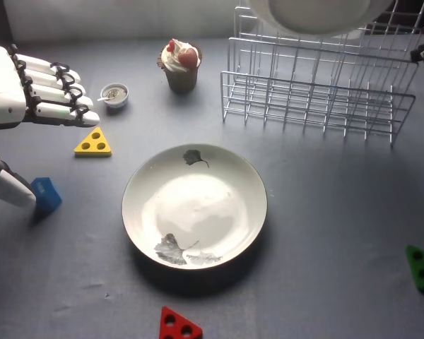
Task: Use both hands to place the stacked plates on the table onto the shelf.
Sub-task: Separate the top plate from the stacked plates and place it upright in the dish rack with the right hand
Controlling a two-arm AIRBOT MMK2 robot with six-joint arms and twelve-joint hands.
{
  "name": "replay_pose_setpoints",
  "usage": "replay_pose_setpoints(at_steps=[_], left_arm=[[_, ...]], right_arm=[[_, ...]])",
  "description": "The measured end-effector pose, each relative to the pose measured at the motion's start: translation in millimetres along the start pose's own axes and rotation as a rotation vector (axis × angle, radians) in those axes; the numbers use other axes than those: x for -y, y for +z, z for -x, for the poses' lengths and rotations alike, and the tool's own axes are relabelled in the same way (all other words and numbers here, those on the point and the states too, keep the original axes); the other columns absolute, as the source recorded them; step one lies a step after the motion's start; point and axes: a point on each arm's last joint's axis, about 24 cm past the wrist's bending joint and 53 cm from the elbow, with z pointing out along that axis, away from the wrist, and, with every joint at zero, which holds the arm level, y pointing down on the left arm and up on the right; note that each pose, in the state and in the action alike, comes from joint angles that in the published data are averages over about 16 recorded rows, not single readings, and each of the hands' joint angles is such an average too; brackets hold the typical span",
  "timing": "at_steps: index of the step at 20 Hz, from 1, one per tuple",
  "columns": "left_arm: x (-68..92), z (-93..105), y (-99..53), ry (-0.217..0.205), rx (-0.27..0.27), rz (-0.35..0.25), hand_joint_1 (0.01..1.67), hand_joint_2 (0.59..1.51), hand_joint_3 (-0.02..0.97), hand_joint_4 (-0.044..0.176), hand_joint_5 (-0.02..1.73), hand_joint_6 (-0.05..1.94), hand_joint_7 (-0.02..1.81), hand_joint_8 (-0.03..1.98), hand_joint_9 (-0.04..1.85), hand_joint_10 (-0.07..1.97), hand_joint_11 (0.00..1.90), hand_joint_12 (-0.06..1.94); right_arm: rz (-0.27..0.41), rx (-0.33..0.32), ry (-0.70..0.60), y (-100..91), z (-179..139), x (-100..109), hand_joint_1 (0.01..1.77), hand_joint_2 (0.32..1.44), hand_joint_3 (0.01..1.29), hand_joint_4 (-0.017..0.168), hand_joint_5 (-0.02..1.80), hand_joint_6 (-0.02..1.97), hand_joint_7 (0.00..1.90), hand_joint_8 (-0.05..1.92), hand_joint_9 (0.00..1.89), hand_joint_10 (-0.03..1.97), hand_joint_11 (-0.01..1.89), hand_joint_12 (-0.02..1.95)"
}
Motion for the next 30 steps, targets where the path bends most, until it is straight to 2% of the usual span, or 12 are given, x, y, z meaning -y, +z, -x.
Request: replay_pose_setpoints(at_steps=[15, 20, 30], left_arm=[[0.4, 1.8, 2.6, 0.000, -0.001, 0.002, 0.02, 0.953, -0.002, 0.008, 0.15, 0.02, 0.20, 0.01, 0.20, 0.02, 0.17, 0.01], [0.8, 2.4, 3.3, 0.001, -0.001, 0.002, 0.01, 0.954, -0.001, 0.008, 0.16, 0.02, 0.20, 0.01, 0.20, 0.02, 0.17, 0.01], [4.5, 3.8, 6.7, 0.004, 0.000, -0.006, 0.01, 0.968, -0.002, 0.008, 0.16, 0.02, 0.20, 0.01, 0.21, 0.02, 0.18, 0.01]], right_arm=[[-0.066, 0.017, 0.056, 11.7, 16.7, 18.2, 1.48, 0.91, 0.01, -0.009, 0.92, 0.84, 1.13, 0.52, 1.18, 0.62, 1.02, 1.32], [-0.079, 0.021, 0.063, 13.9, 20.8, 22.3, 1.47, 0.92, 0.01, -0.009, 0.89, 0.89, 1.11, 0.57, 1.15, 0.69, 1.04, 1.22], [-0.103, 0.027, 0.076, 15.7, 22.7, 33.7, 1.47, 0.92, 0.01, -0.009, 0.88, 0.91, 1.12, 0.59, 1.13, 0.73, 1.01, 1.26]])
